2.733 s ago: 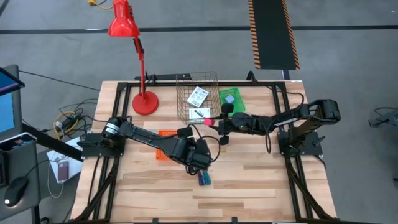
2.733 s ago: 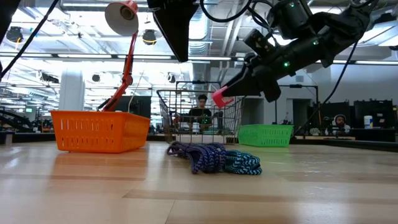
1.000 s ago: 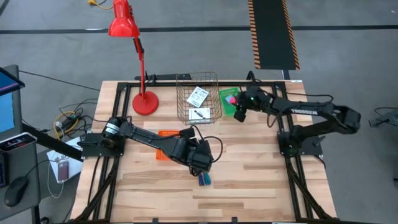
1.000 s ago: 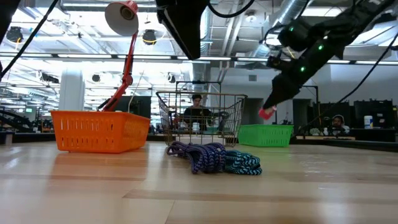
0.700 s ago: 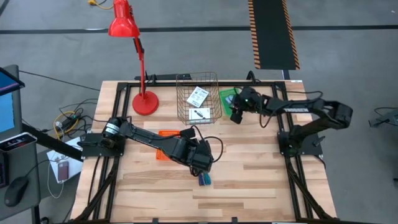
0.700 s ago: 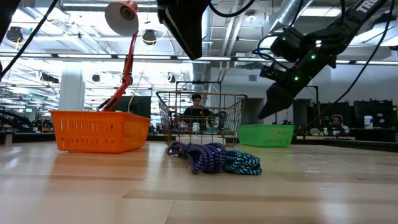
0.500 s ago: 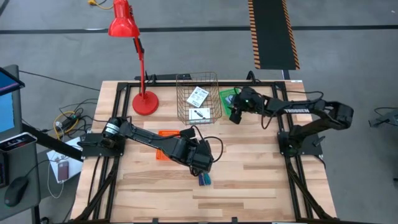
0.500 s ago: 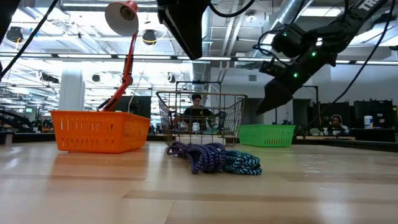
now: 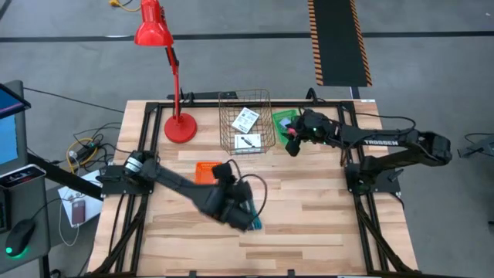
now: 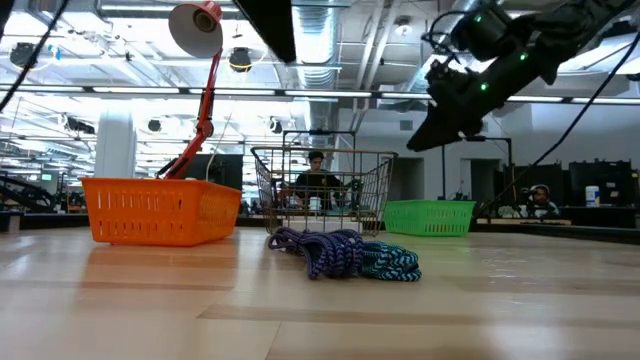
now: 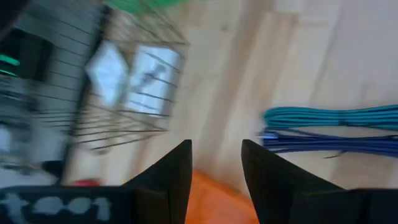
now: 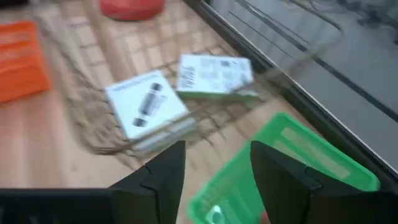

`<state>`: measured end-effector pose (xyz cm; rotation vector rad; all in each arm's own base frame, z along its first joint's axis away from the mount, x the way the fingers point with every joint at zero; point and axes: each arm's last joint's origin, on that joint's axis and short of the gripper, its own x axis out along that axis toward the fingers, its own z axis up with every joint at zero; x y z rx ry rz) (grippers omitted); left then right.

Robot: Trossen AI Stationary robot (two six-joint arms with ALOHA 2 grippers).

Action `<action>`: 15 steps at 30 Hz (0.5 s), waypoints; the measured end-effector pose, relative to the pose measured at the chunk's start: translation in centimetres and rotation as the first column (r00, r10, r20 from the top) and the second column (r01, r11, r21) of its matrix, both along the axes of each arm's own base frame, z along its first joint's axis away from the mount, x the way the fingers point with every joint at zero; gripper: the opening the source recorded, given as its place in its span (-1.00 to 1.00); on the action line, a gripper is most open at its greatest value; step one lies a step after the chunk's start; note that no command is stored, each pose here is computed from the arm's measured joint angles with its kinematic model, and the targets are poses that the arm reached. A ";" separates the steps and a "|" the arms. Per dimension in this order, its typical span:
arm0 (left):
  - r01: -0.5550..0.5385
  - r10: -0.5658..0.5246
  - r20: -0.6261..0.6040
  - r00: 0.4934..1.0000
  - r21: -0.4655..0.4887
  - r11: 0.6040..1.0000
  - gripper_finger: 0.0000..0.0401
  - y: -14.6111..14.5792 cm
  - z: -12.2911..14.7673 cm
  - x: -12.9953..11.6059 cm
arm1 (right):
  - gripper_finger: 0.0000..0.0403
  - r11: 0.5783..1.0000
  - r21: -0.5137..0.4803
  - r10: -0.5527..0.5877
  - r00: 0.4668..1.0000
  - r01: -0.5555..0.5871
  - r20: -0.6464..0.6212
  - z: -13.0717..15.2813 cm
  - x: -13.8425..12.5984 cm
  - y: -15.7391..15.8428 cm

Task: Pick and place items into bin
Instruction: Put the dark blue charger cable into the orange bin

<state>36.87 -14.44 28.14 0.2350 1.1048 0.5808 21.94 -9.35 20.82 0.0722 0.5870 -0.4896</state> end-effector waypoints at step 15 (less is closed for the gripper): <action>0.222 -0.224 0.105 0.969 0.033 0.975 -0.35 -4.0 5.7 -5.7 | -0.31 0.943 -0.234 0.255 0.965 -0.235 0.061 1.0 2.6 3.3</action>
